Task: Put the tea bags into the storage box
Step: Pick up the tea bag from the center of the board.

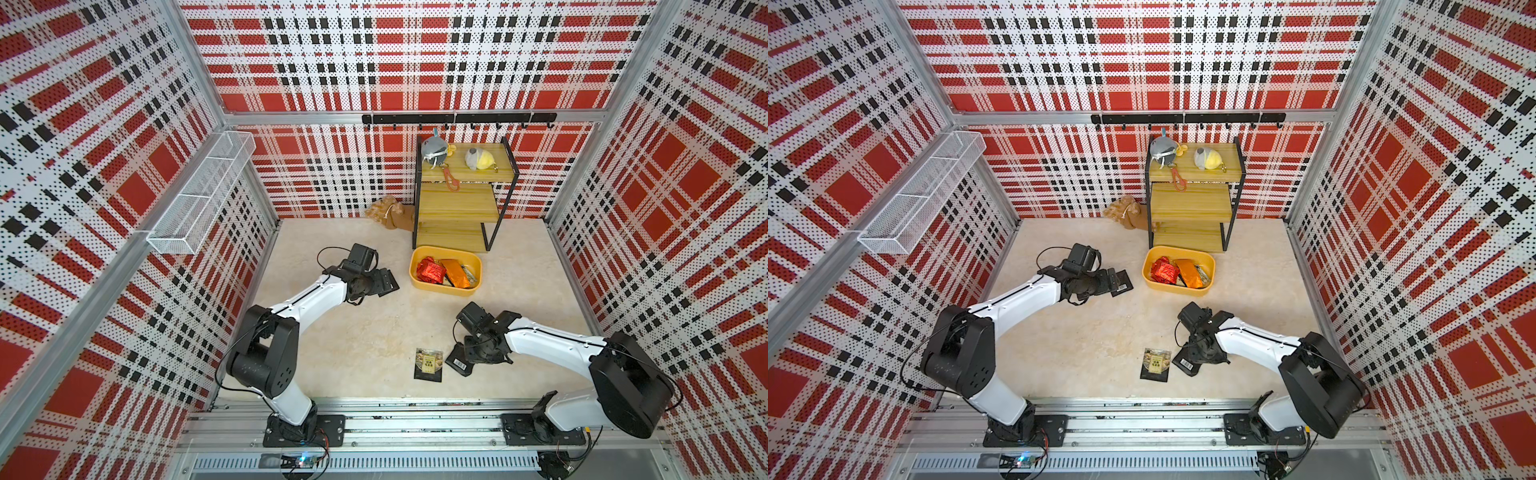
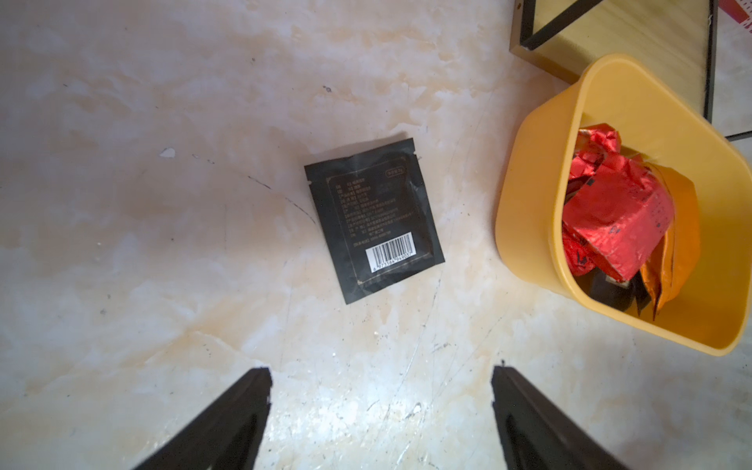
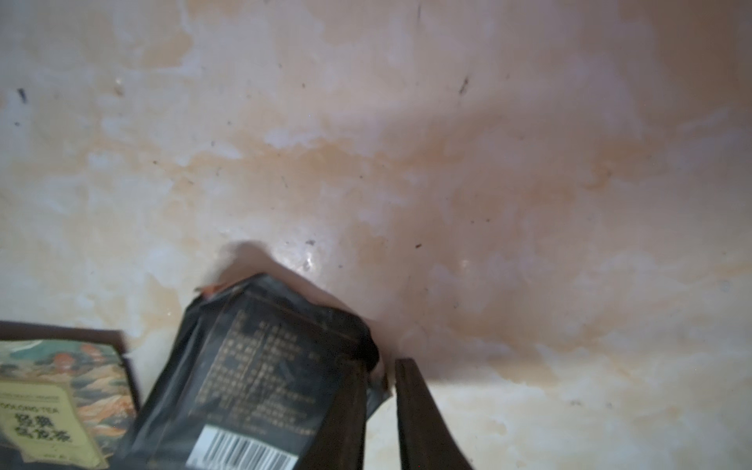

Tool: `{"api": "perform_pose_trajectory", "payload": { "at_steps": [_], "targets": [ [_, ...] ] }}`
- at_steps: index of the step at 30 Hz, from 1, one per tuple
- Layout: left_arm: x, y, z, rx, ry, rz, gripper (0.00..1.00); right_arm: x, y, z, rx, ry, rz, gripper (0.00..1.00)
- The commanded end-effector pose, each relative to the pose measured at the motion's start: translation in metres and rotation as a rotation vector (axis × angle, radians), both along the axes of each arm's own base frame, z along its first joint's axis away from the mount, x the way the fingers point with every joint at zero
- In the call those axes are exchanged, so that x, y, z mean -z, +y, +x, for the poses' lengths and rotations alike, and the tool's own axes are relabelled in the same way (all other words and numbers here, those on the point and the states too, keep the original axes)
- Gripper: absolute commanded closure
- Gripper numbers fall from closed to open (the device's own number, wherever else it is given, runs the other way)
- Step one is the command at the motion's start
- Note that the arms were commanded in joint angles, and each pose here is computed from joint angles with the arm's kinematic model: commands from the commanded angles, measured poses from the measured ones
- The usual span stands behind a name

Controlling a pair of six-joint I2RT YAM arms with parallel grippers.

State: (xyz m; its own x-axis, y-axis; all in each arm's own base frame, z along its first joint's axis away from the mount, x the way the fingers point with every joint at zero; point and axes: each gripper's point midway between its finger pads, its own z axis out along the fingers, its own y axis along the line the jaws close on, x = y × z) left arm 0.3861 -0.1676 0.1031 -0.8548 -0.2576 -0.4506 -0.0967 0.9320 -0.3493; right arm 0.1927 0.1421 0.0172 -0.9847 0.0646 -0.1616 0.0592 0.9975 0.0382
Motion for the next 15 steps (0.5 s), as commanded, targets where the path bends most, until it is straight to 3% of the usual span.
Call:
{"api": "perform_pose_trajectory", "payload": {
  "at_steps": [1,7,15],
  "targets": [
    [-0.006,0.003,0.000,-0.006,-0.022,-0.003,0.09,0.005,0.000,0.000,-0.005,0.006,0.002,0.85],
    [-0.007,0.003,0.000,-0.004,-0.024,-0.003,0.09,0.006,0.001,0.001,-0.011,0.006,0.003,1.00],
    [-0.004,0.006,0.000,-0.010,-0.020,0.006,0.09,-0.026,0.000,0.013,-0.004,-0.056,-0.009,1.00]
  ]
}}
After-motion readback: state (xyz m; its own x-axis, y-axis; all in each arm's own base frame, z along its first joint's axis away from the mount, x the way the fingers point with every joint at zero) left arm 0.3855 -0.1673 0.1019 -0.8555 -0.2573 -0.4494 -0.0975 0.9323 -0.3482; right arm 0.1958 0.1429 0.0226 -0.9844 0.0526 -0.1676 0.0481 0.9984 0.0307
